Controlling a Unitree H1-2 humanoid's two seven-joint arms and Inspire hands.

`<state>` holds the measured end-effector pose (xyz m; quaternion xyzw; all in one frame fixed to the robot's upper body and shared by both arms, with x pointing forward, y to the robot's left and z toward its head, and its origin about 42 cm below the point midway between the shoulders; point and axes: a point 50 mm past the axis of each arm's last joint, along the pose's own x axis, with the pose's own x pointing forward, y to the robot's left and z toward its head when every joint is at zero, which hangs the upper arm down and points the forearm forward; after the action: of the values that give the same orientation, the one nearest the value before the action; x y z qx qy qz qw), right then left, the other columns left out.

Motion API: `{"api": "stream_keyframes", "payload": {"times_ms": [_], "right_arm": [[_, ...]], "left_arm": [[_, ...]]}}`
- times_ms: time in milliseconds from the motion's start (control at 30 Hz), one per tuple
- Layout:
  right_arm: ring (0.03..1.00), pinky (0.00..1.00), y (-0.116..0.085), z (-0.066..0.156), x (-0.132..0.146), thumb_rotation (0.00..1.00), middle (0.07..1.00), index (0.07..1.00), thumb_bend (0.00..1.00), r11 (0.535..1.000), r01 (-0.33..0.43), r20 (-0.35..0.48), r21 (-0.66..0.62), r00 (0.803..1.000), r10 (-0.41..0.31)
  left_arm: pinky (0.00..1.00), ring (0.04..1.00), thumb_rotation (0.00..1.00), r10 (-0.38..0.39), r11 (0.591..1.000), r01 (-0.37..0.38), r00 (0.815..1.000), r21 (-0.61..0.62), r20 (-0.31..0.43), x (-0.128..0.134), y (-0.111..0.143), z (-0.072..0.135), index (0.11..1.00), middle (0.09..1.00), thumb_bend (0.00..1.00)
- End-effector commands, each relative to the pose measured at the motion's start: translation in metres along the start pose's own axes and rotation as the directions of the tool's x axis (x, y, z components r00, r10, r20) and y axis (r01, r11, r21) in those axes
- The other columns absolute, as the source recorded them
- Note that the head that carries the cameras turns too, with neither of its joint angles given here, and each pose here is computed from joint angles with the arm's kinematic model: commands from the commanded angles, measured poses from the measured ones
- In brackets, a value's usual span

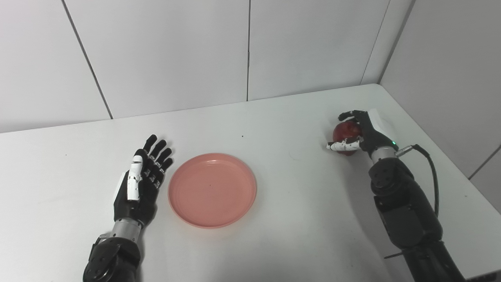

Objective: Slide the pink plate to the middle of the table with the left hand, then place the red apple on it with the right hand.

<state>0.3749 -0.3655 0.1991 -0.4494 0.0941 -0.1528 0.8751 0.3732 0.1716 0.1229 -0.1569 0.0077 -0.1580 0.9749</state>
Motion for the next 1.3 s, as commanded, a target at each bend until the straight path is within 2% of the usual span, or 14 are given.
{"api": "stream_keyframes", "payload": {"times_ms": [0, 100, 133, 167, 233, 400, 800, 1033, 1200, 1267], "right_arm": [[0.53, 0.5, -0.022, 0.012, 0.009, 0.13, 0.571, 0.51, 0.6, 0.997, 0.062, 0.041, -0.044, 0.997, -0.06], [0.44, 0.38, -0.022, 0.011, 0.009, 0.13, 0.509, 0.487, 0.53, 0.994, 0.065, 0.047, -0.086, 0.997, -0.062], [0.437, 0.38, -0.022, 0.011, 0.01, 0.13, 0.507, 0.486, 0.53, 0.993, 0.068, 0.046, -0.094, 0.997, -0.064], [0.42, 0.35, -0.022, 0.01, 0.01, 0.05, 0.489, 0.487, 0.53, 0.993, 0.069, 0.044, -0.099, 0.997, -0.065], [0.417, 0.35, -0.022, 0.01, 0.01, 0.01, 0.487, 0.483, 0.53, 0.991, 0.073, 0.041, -0.108, 0.997, -0.069], [0.381, 0.3, -0.024, 0.01, 0.009, 0.0, 0.447, 0.498, 0.53, 0.989, 0.095, 0.049, -0.118, 0.995, -0.089], [0.408, 0.33, -0.04, 0.025, 0.003, 0.0, 0.477, 0.488, 0.53, 0.986, 0.151, 0.085, -0.071, 0.986, -0.144], [0.39, 0.33, -0.054, 0.05, -0.009, 0.0, 0.452, 0.516, 0.53, 0.983, 0.177, 0.174, -0.041, 0.97, -0.167], [0.387, 0.32, -0.061, 0.072, -0.017, 0.0, 0.445, 0.523, 0.53, 0.98, 0.199, 0.238, -0.022, 0.953, -0.188], [0.402, 0.35, -0.064, 0.084, -0.021, 0.0, 0.448, 0.518, 0.53, 0.978, 0.206, 0.271, -0.025, 0.943, -0.191]], "left_arm": [[0.94, 0.929, 1.0, 0.049, 0.998, -0.052, 0.991, -0.019, -0.121, -0.013, 0.009, -0.023, 0.934, 0.94, 0.35], [0.94, 0.931, 1.0, 0.049, 0.998, -0.051, 0.992, -0.021, -0.119, -0.014, 0.008, -0.023, 0.934, 0.942, 0.35], [0.94, 0.931, 1.0, 0.048, 0.998, -0.051, 0.992, -0.022, -0.119, -0.014, 0.008, -0.023, 0.934, 0.942, 0.35], [0.95, 0.932, 1.0, 0.047, 0.998, -0.05, 0.992, -0.023, -0.119, -0.014, 0.008, -0.023, 0.935, 0.943, 0.35], [0.95, 0.933, 1.0, 0.046, 0.999, -0.049, 0.992, -0.02, -0.118, -0.014, 0.008, -0.023, 0.935, 0.944, 0.35], [0.95, 0.935, 1.0, 0.044, 0.999, -0.047, 0.992, -0.021, -0.12, -0.014, 0.008, -0.023, 0.937, 0.945, 0.35], [0.96, 0.937, 1.0, 0.041, 0.999, -0.044, 0.992, -0.026, -0.118, -0.012, 0.007, -0.025, 0.939, 0.947, 0.35], [0.94, 0.931, 1.0, 0.044, 0.999, -0.047, 0.992, -0.019, -0.116, -0.012, 0.004, -0.025, 0.935, 0.943, 0.35], [0.94, 0.933, 1.0, 0.045, 0.999, -0.048, 0.992, -0.021, -0.116, -0.011, 0.002, -0.026, 0.937, 0.946, 0.35], [0.94, 0.931, 1.0, 0.046, 0.999, -0.049, 0.992, -0.022, -0.115, -0.011, -0.001, -0.026, 0.937, 0.945, 0.35]]}}
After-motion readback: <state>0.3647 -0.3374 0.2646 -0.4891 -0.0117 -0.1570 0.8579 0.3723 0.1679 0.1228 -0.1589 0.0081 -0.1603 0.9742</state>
